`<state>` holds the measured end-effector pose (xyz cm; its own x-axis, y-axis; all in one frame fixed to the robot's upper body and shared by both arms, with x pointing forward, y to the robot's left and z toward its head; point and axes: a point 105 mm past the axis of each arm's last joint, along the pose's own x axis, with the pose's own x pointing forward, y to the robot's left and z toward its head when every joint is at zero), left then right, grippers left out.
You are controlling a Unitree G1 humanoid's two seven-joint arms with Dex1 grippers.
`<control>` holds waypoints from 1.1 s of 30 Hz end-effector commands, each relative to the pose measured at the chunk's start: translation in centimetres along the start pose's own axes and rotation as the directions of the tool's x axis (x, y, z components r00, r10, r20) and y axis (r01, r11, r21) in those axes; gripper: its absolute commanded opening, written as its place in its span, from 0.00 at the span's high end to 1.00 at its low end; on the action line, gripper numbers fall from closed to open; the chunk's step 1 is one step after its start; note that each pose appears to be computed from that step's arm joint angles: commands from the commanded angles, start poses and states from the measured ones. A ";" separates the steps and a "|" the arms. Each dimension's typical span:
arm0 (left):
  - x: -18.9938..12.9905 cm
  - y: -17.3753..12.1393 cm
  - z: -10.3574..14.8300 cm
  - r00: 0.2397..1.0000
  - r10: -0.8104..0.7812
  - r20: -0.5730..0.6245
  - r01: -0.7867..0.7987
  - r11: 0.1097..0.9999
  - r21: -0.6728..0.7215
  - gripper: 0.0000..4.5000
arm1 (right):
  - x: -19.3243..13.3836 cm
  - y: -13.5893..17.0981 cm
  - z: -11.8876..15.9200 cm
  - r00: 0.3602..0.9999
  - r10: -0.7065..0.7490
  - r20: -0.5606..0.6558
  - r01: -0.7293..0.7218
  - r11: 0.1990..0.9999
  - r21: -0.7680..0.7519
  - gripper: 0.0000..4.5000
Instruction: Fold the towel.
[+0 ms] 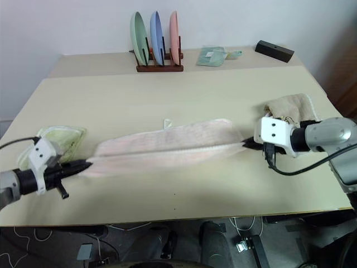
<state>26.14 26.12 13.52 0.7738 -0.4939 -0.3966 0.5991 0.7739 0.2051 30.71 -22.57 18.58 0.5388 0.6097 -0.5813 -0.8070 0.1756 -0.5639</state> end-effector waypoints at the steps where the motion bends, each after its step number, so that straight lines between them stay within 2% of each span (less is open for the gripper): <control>1: 0.7 2.6 0.4 0.992 0.127 0.016 -0.127 0.992 0.003 1.00 | 0.7 -2.6 0.1 0.994 -0.110 0.007 0.110 0.991 -0.076 0.99; 9: 3.2 3.8 -0.4 0.985 0.173 -0.026 -0.173 0.985 -0.005 1.00 | 5.6 -6.5 -0.2 0.976 -0.214 0.042 0.218 0.960 -0.178 0.99; 16: 3.6 3.3 -1.9 0.981 0.177 -0.079 -0.179 0.984 -0.018 1.00 | 8.5 -7.3 -1.5 0.972 -0.235 0.002 0.231 0.952 -0.200 0.99; 19: 3.6 3.4 -1.3 0.979 0.202 -0.032 -0.205 0.975 -0.091 0.79 | 8.5 -7.5 -2.1 0.968 -0.250 -0.017 0.243 0.956 -0.165 0.80; 22: 3.5 4.3 -1.0 0.959 0.281 -0.023 -0.282 0.958 -0.042 0.47 | 7.3 -8.5 -2.7 0.943 -0.330 -0.041 0.314 0.924 -0.217 0.49; 24: 3.5 4.8 -0.2 0.943 0.333 0.023 -0.332 0.943 -0.031 0.26 | 6.2 -8.9 -2.8 0.932 -0.361 -0.041 0.344 0.911 -0.226 0.26; 27: 3.5 5.4 1.9 0.907 0.401 0.132 -0.398 0.916 -0.046 0.26 | 3.9 -9.6 -2.6 0.897 -0.442 -0.005 0.435 0.885 -0.166 0.26; 30: 4.0 4.7 4.0 0.888 0.400 0.226 -0.397 0.916 -0.059 0.26 | 2.0 -8.7 -2.5 0.884 -0.466 0.032 0.464 0.884 0.057 0.26; 33: 5.6 1.6 5.2 0.925 0.256 0.281 -0.274 0.962 0.025 0.24 | 1.0 -5.4 -1.9 0.903 -0.416 0.109 0.347 0.854 0.388 0.08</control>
<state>32.82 24.28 15.10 0.9487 -0.2967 -0.1092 0.3159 0.9034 0.2900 37.12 -25.09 17.67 0.8141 0.5050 -0.2866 -0.5720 0.6125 -0.5456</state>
